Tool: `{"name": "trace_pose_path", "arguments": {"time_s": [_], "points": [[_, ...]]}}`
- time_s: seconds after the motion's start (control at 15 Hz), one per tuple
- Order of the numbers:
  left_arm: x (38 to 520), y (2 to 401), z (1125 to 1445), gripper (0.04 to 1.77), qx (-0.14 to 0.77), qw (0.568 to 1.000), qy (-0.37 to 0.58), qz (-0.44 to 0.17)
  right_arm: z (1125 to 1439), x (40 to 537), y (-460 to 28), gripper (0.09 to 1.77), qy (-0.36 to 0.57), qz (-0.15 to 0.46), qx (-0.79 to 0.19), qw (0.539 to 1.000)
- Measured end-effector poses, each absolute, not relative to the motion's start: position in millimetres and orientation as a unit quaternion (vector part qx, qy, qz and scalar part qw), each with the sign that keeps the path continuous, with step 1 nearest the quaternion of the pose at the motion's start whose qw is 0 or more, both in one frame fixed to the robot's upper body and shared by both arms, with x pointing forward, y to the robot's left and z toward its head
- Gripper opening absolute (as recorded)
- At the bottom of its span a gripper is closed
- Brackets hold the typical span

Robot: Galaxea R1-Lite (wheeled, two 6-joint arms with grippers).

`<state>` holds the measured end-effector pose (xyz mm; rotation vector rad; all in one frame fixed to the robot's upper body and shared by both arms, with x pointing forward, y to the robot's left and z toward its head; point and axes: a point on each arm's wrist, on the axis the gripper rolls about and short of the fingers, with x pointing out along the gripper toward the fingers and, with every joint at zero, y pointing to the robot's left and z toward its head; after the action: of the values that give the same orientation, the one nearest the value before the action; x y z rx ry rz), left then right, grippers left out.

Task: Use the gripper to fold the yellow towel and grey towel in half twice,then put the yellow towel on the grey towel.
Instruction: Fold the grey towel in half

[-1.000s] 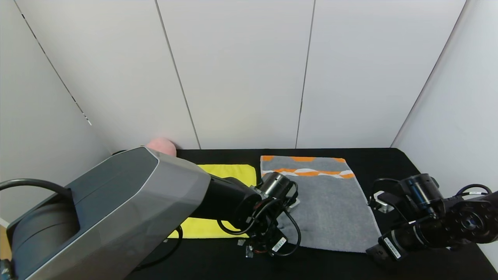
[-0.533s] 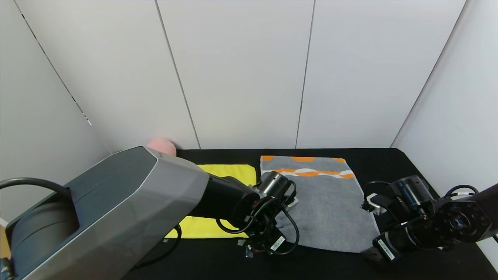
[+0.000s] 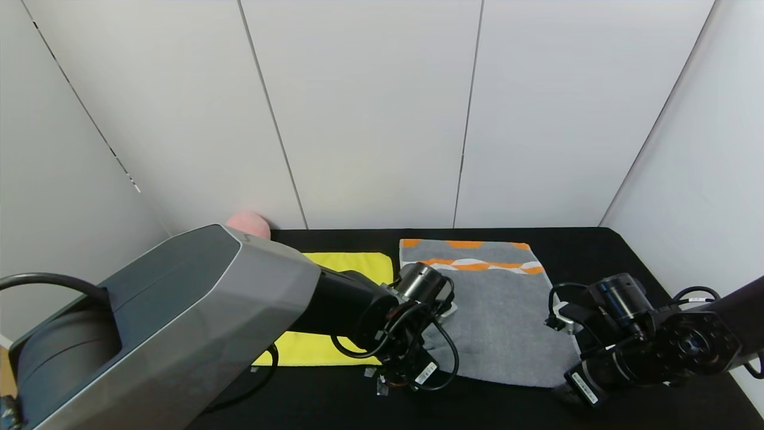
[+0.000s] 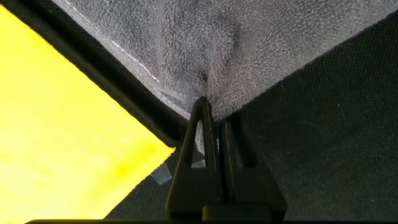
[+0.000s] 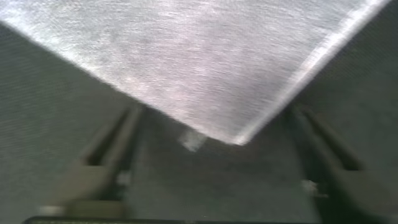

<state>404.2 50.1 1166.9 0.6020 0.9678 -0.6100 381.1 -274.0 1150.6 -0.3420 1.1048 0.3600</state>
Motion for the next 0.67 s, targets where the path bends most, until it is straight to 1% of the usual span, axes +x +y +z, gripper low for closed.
{"name": "trace_pose_path", "arguments": {"time_s": [0.13,0.2,0.4,0.47,0.53,0.67], "points": [[404.4,50.5,1166.8,0.12,0.28,0.798,0.451,-0.284,1149.7,382.3,-273.1,1.15,0.519,0.168,-0.163,0.822],[404.3,50.4,1166.8,0.12,0.281,0.798,0.451,-0.284,1149.5,382.9,-273.3,1.04,0.518,0.167,-0.163,0.823],[404.1,50.6,1166.5,0.12,0.281,0.798,0.452,-0.284,1149.5,384.1,-274.2,0.76,0.517,0.163,-0.162,0.824],[404.1,50.6,1166.6,0.12,0.281,0.798,0.452,-0.284,1149.8,384.5,-274.4,0.38,0.517,0.162,-0.163,0.825],[404.0,50.5,1166.5,0.12,0.281,0.797,0.452,-0.284,1150.0,384.3,-274.5,0.13,0.517,0.161,-0.163,0.825],[404.2,50.5,1166.6,0.12,0.281,0.798,0.452,-0.284,1150.6,383.8,-275.0,0.13,0.517,0.161,-0.162,0.825]]}}
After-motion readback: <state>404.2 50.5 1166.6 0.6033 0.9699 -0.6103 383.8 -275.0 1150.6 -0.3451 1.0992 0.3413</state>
